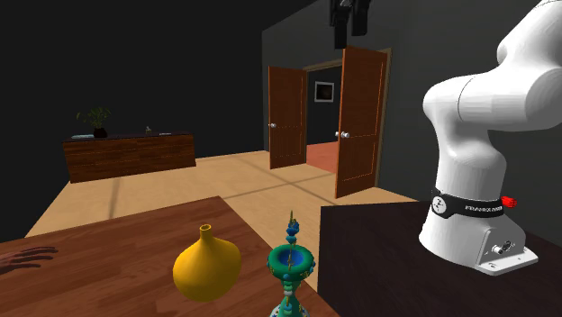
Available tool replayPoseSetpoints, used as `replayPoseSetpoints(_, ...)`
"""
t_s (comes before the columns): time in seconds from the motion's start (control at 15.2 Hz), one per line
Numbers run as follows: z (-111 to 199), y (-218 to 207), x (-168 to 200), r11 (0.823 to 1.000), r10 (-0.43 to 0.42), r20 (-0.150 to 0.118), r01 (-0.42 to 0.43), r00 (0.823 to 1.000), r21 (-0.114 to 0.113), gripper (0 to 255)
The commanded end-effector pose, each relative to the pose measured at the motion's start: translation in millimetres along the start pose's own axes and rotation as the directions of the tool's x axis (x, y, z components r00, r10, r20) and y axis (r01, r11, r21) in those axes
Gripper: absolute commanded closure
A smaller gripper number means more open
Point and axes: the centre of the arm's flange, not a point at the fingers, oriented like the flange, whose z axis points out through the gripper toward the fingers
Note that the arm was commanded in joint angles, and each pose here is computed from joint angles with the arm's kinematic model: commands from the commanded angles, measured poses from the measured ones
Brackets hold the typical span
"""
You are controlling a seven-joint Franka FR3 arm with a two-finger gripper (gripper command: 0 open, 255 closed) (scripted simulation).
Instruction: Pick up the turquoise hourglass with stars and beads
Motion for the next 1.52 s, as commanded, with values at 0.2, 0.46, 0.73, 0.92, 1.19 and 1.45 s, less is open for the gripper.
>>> replayPoseSetpoints(0.2, 37, 5, 13, 0.997, -0.074, -0.003, 0.074, 0.997, 0.007, 0)
replayPoseSetpoints(0.46, 87, 10, 30, 0.985, -0.172, -0.007, 0.172, 0.985, 0.017, 0)
replayPoseSetpoints(0.73, 136, 13, 48, 0.963, -0.268, -0.012, 0.268, 0.963, 0.026, 0)
replayPoseSetpoints(0.92, 173, 14, 62, 0.940, -0.338, -0.016, 0.339, 0.941, 0.033, 0)
replayPoseSetpoints(1.19, 223, 12, 81, 0.902, -0.429, -0.023, 0.430, 0.903, 0.041, 0)
replayPoseSetpoints(1.45, 272, 9, 99, 0.855, -0.516, -0.030, 0.517, 0.856, 0.048, 0)
